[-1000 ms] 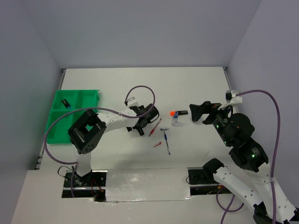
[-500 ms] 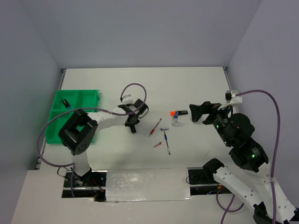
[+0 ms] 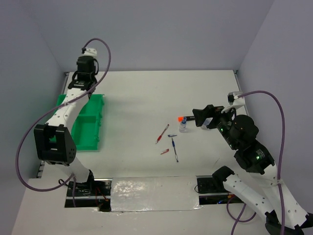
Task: Sort the stationery into containers
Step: Place the pen in the storage box.
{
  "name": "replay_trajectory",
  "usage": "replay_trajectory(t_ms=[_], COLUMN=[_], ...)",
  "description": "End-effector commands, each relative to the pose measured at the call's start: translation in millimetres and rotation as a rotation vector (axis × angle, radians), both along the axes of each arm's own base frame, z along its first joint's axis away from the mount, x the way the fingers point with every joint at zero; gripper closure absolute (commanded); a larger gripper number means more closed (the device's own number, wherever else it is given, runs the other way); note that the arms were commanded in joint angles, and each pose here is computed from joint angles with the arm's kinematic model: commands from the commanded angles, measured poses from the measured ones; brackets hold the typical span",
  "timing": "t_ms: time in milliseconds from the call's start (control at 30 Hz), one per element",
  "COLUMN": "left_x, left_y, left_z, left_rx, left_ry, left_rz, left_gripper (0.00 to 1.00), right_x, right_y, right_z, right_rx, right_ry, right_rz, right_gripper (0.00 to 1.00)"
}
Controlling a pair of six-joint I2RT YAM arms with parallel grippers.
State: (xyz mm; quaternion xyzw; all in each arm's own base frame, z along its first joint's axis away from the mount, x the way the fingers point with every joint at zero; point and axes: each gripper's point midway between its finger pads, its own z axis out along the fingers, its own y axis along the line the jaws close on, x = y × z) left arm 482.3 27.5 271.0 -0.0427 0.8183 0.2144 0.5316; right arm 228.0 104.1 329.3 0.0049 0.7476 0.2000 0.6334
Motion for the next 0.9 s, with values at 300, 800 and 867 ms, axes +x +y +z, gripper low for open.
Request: replay_trajectory(t_ms=[300,800,867], left_x=[14,-1,-4], left_y=[116,140,146], left_z=[-43,-95,-94], left_rx=[0.148,-0.014,-0.018], left_ry=[0.013,-0.029,-0.045], left_rz=[-0.257,-0.197,-0.160], left_gripper=[0.93,0.63,0.58], right_x=[-16,-11,-9], right_y=[28,27,27], right_z=[17,18,17], right_rx=[0.066,0.058,0.051], right_ry=[-0.094,-0.091,-0.084], right_rz=[0.184,0.164,0.160], right_gripper=[0.00,0.00,0.00])
